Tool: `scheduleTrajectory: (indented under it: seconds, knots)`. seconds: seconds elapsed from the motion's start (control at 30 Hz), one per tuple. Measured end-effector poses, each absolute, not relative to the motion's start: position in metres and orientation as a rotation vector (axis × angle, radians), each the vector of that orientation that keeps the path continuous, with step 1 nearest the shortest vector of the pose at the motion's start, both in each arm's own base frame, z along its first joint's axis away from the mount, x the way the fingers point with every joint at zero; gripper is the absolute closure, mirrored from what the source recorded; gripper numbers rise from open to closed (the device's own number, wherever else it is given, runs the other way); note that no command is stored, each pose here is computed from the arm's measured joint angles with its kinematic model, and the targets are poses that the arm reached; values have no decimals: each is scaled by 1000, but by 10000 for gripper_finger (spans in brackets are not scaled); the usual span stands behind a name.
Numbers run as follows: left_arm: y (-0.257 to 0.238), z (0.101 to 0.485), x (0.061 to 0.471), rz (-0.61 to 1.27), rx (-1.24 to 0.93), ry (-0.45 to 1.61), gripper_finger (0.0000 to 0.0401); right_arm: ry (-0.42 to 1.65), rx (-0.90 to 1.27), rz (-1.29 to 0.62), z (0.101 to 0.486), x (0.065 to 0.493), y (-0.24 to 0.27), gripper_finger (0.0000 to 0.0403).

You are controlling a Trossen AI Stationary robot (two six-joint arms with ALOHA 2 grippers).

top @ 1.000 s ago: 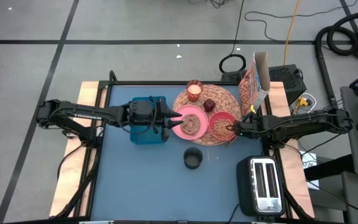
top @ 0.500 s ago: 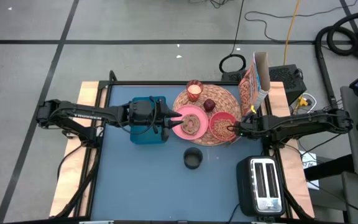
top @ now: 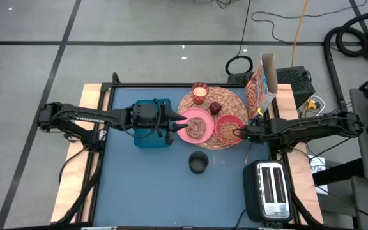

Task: Arrange a breakfast setting
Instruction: Put the gold spoon to the right side of the pink bowl on the brown placemat

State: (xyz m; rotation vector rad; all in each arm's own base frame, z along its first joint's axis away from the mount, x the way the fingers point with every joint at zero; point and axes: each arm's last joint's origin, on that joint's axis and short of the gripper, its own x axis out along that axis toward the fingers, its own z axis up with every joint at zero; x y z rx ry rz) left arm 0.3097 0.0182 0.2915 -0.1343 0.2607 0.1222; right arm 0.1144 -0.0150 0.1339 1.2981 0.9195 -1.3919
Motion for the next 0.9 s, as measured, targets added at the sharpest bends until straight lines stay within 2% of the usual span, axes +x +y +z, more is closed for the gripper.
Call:
scheduleTrajectory:
  seconds: [0.2,0.9]
  knots:
    - [18,292,310,122,-134,261,251,977,1251,-1298,134,117,-15,384]
    - [18,291,310,122,-135,261,251,991,1227,-1280,134,117,-15,385]
